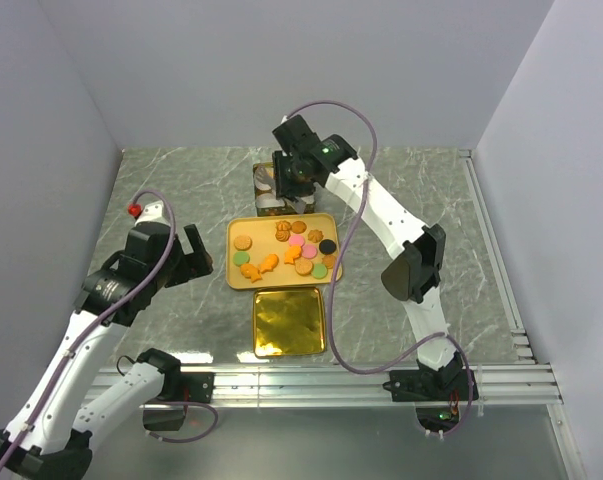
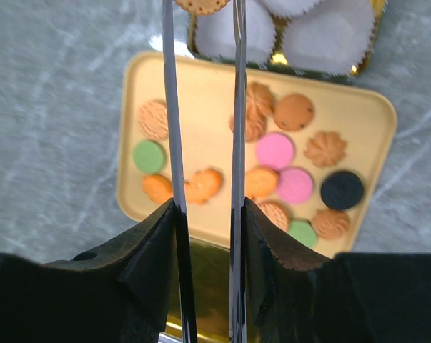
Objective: Pack the cookies
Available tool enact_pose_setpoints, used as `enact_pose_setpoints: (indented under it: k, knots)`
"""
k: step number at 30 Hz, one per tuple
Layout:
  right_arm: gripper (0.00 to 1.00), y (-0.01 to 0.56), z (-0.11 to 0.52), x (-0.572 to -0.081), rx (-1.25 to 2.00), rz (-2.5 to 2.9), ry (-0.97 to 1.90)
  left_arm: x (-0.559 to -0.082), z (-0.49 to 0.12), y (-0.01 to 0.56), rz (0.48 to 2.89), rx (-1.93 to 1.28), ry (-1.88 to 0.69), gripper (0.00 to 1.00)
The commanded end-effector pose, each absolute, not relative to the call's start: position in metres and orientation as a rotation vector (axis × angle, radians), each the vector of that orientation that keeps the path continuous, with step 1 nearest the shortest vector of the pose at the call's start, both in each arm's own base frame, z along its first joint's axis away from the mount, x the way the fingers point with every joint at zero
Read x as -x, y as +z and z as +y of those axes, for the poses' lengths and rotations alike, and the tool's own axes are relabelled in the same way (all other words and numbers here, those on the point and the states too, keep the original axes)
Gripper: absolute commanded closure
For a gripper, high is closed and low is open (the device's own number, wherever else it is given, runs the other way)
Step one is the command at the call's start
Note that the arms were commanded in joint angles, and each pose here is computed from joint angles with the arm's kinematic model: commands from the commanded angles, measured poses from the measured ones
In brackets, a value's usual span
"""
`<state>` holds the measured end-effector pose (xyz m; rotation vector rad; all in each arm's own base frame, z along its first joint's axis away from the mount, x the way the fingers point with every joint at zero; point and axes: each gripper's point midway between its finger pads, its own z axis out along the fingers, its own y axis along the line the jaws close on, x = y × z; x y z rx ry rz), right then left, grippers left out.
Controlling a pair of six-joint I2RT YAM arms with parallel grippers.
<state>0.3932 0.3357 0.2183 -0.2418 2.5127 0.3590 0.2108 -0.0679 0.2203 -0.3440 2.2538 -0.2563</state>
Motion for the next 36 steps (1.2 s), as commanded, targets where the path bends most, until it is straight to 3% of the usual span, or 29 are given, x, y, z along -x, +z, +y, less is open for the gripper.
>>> enact_pose_setpoints:
  k: [1,36]
  knots:
    - [0.56,0.232,0.354,-0.424,0.167,2.423,0.527,-0.216,-0.071,0.223,2.242,0.324,-0.266,0.01]
    - [0.55,0.184,0.356,-0.495,0.037,2.403,0.674,-0.219,-0.068,0.217,2.263,0.343,-0.221,0.01]
